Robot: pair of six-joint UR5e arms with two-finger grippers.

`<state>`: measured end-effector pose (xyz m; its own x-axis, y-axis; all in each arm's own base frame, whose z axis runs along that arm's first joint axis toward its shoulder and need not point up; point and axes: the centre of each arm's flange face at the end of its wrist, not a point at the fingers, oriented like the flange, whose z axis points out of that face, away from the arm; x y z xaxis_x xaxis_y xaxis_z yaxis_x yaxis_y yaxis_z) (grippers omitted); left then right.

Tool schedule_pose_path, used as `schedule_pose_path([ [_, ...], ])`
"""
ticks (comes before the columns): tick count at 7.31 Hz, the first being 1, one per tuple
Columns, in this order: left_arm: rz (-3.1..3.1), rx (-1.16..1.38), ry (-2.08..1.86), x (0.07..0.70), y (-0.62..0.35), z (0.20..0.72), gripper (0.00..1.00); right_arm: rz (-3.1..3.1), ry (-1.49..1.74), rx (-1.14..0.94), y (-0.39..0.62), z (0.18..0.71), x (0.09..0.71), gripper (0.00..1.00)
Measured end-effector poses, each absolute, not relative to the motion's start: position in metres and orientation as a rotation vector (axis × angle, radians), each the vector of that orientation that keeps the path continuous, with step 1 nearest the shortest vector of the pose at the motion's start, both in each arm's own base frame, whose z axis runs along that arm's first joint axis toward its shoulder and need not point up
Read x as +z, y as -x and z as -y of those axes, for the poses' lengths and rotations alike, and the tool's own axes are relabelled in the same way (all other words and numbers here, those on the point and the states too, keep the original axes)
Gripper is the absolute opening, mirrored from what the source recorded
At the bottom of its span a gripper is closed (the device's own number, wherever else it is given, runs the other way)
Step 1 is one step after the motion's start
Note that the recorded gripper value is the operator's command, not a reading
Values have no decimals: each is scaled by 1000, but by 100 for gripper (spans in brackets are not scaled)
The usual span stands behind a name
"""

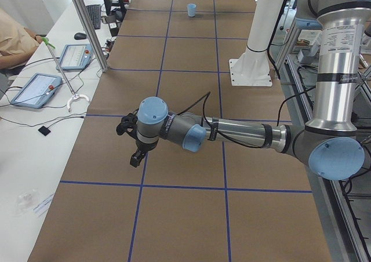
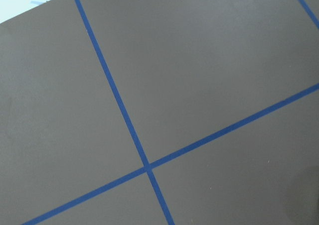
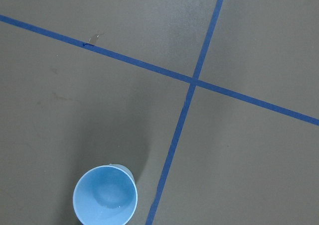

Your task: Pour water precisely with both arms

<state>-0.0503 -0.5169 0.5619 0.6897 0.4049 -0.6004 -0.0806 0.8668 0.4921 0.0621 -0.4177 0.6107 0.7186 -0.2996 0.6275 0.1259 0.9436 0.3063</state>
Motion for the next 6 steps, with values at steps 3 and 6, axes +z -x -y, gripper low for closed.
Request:
schedule_pose_path([
  [3, -808, 291, -525, 562, 14, 505, 100, 741, -278, -249, -61, 417, 611, 100],
  [6, -888, 193, -397, 579, -48, 479, 100, 741, -269, -245, -61, 415, 618, 100],
])
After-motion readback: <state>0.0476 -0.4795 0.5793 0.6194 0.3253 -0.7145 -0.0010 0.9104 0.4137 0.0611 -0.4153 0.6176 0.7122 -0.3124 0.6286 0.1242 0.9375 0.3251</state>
